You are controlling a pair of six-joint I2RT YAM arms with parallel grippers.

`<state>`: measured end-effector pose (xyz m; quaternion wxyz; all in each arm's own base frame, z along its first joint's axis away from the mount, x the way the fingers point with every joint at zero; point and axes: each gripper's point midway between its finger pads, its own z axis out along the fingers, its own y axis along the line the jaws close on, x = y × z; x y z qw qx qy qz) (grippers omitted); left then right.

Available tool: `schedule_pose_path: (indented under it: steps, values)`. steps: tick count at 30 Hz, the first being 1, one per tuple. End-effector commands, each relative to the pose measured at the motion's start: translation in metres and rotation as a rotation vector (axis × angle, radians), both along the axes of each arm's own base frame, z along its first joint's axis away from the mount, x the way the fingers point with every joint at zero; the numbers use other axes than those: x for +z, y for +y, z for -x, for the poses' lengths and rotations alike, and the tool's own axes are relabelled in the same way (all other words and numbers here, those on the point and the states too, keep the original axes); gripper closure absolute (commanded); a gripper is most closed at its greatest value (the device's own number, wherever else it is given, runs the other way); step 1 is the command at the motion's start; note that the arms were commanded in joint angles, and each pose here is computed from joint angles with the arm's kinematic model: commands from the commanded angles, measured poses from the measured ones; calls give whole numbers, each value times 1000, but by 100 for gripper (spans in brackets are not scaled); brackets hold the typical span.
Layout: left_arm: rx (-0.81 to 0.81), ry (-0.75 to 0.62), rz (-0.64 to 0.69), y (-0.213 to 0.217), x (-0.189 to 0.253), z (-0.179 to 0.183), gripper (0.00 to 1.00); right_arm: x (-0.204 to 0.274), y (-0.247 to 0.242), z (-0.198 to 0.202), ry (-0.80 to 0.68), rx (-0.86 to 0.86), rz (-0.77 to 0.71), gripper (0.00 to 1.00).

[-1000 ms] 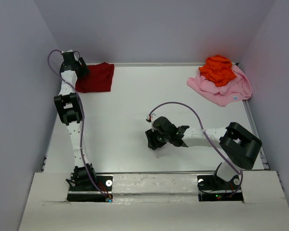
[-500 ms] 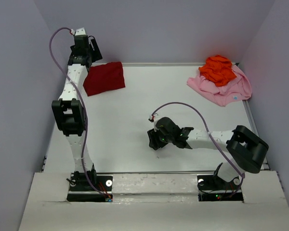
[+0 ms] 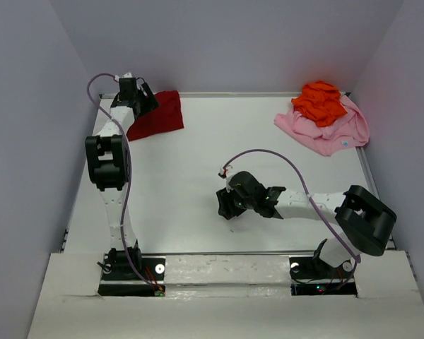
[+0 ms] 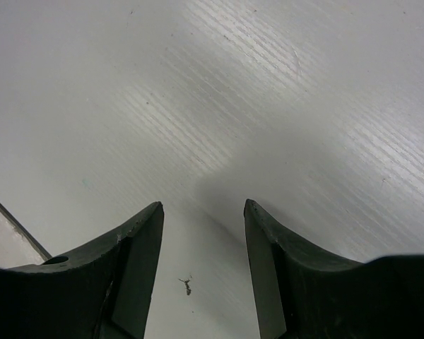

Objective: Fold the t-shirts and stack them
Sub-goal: Place the square-folded T-shirt at the corner of the board.

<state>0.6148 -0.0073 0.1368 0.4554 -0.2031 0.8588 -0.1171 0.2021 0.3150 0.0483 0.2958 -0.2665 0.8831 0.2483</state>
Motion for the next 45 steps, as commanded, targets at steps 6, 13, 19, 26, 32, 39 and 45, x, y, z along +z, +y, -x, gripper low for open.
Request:
schedule_pose_path:
  steps: [6,13,19,26,32,39,45]
  values:
    - [3,45,140,-18,-49,-7,16,14,7,-5,-49,-8,-39,45]
    - [86,191,-50,20,-88,0,16,22,7,-5,-53,-6,-55,45]
    - [98,226,-170,39,-87,-2,17,25,7,-4,-57,-9,-64,45]
    - [151,261,-276,73,-86,-3,16,23,8,-4,-47,-8,-61,45]
    - [194,285,-251,103,-100,9,16,21,8,-3,-41,-8,-60,44]
    - [207,295,-310,117,-104,10,17,16,8,-2,-31,-7,-52,44]
    - [169,211,-264,107,-74,-5,16,10,8,-1,-20,-6,-45,45]
